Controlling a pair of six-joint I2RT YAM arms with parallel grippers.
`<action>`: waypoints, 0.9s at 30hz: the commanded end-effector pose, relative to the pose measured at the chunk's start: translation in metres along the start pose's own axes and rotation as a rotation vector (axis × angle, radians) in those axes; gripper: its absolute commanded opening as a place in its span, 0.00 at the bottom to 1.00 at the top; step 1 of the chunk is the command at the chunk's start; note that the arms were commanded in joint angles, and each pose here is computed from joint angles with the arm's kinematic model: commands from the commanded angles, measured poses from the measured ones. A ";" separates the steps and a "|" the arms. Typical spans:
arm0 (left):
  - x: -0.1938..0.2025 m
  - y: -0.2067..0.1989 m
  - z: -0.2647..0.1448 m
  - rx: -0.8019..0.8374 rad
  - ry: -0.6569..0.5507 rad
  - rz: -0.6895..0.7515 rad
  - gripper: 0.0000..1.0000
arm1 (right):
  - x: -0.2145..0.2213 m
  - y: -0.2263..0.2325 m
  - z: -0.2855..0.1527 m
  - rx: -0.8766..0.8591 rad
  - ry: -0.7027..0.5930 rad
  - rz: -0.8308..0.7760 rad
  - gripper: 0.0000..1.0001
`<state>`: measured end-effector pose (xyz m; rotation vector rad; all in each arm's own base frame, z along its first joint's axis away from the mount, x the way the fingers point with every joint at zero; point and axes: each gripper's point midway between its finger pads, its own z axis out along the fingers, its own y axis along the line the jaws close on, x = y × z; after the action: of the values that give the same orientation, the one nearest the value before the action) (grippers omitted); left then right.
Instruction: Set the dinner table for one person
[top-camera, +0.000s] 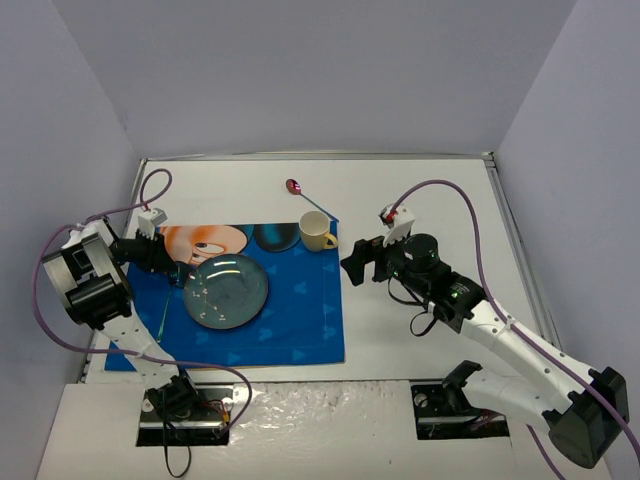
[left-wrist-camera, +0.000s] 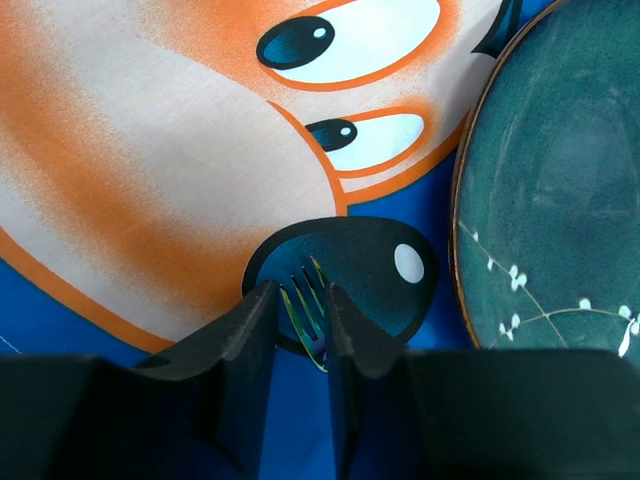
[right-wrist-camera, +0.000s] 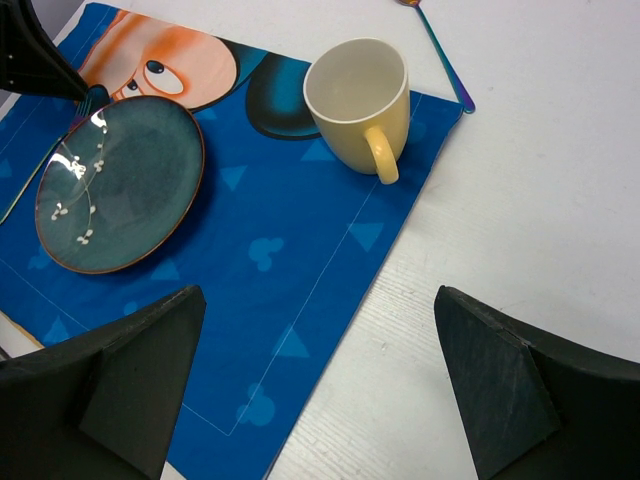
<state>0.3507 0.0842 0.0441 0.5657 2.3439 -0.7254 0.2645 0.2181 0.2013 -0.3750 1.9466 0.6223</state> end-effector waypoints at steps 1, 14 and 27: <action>-0.025 0.006 -0.019 -0.058 -0.054 0.079 0.25 | -0.019 0.001 -0.001 -0.013 -0.064 -0.002 0.96; -0.095 0.024 -0.098 -0.566 -0.264 0.003 0.61 | -0.026 0.000 -0.003 -0.016 -0.081 0.006 0.96; -0.119 -0.084 -0.134 -0.868 -0.407 -0.087 0.85 | -0.036 -0.008 0.013 0.015 -0.052 0.026 0.96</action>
<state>0.3435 0.0791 0.2057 0.1320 2.1269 0.1160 0.2738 0.2109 0.1961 -0.3419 1.9786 0.6064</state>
